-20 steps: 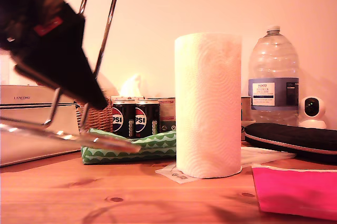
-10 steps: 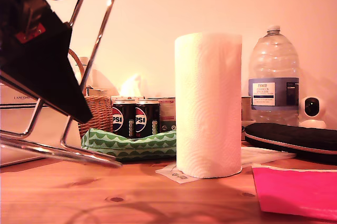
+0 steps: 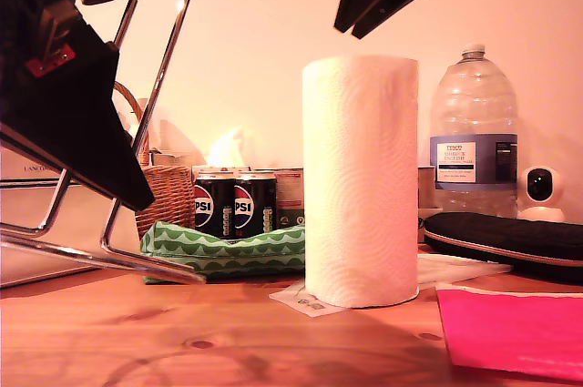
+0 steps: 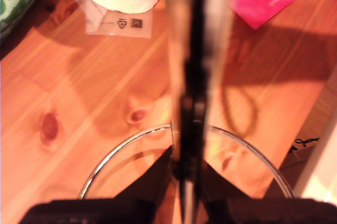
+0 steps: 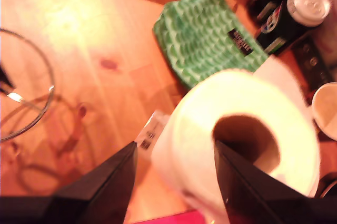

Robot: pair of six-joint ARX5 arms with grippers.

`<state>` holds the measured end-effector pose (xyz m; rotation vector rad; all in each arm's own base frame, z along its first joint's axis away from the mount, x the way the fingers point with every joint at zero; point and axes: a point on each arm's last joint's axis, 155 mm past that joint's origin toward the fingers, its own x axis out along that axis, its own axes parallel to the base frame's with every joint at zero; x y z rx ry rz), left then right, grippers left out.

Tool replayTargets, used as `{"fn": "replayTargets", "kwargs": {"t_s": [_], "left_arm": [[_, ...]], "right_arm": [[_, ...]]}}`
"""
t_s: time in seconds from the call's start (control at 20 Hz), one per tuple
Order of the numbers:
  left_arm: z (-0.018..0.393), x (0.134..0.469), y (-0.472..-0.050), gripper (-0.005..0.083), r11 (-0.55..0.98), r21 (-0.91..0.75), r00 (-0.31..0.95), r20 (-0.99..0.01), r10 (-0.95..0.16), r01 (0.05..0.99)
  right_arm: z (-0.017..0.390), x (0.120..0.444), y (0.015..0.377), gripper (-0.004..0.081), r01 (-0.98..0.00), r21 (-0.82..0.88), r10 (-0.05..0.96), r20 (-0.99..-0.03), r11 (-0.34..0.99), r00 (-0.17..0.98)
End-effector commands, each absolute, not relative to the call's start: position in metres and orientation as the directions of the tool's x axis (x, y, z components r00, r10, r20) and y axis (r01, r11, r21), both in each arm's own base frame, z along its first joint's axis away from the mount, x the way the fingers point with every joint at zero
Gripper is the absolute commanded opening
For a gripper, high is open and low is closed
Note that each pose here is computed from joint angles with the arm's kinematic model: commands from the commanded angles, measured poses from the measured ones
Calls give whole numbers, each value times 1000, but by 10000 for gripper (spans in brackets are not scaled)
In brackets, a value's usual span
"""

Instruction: Insert the paper towel roll into the metallic stand.

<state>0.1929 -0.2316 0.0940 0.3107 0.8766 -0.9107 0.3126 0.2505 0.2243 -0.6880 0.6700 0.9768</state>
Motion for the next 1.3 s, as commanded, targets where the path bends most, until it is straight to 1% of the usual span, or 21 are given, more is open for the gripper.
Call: {"fn": "replayTargets", "kwargs": {"t_s": [0.0, 0.1, 0.25, 0.35, 0.4, 0.45, 0.5, 0.6, 0.65, 0.75, 0.85, 1.05, 1.25], "left_arm": [[99, 193, -235, -24, 587, -116, 314, -754, -577, 801], [99, 193, -235, -24, 587, -116, 313, -755, -576, 801], [99, 193, -235, -24, 587, -116, 313, -755, -576, 801], [99, 193, -235, -24, 587, -116, 313, -755, -576, 801], [99, 192, -234, -24, 588, -117, 311, -758, -574, 800], [97, 191, -232, -24, 589, -118, 305, -765, -568, 800], [95, 189, -231, -24, 589, -119, 299, -772, -562, 799], [93, 188, -229, -24, 588, -118, 293, -778, -555, 800], [93, 188, -229, -24, 583, -113, 293, -779, -555, 804], [93, 189, -228, -24, 587, -110, 297, -779, -552, 802], [93, 193, -225, -24, 592, -102, 306, -779, -547, 800], [87, 204, -217, -24, 615, -69, 331, -793, -512, 785], [74, 218, -207, -24, 647, 3, 374, -818, -437, 762]], "right_arm": [[214, 320, 256, 423, -900, -235, 486, -777, 368, 401], [203, 326, 254, 423, -897, -241, 455, -795, 370, 401], [187, 331, 257, 423, -903, -224, 437, -815, 366, 379], [178, 331, 256, 405, -908, -209, 420, -833, 364, 360], [175, 331, 256, 369, -909, -205, 417, -837, 363, 355], [175, 331, 256, 315, -909, -207, 417, -837, 361, 356], [175, 331, 256, 233, -910, -207, 417, -837, 360, 356], [175, 331, 256, 19, -909, -207, 414, -838, 362, 355], [175, 331, 254, -8, -908, -208, 409, -840, 363, 356], [177, 332, 249, -10, -900, -222, 383, -847, 375, 369], [189, 335, 243, -10, -885, -239, 356, -849, 399, 390], [233, 341, 233, -10, -848, -227, 361, -830, 478, 426], [270, 344, 217, -10, -800, -208, 357, -812, 562, 462]]}}
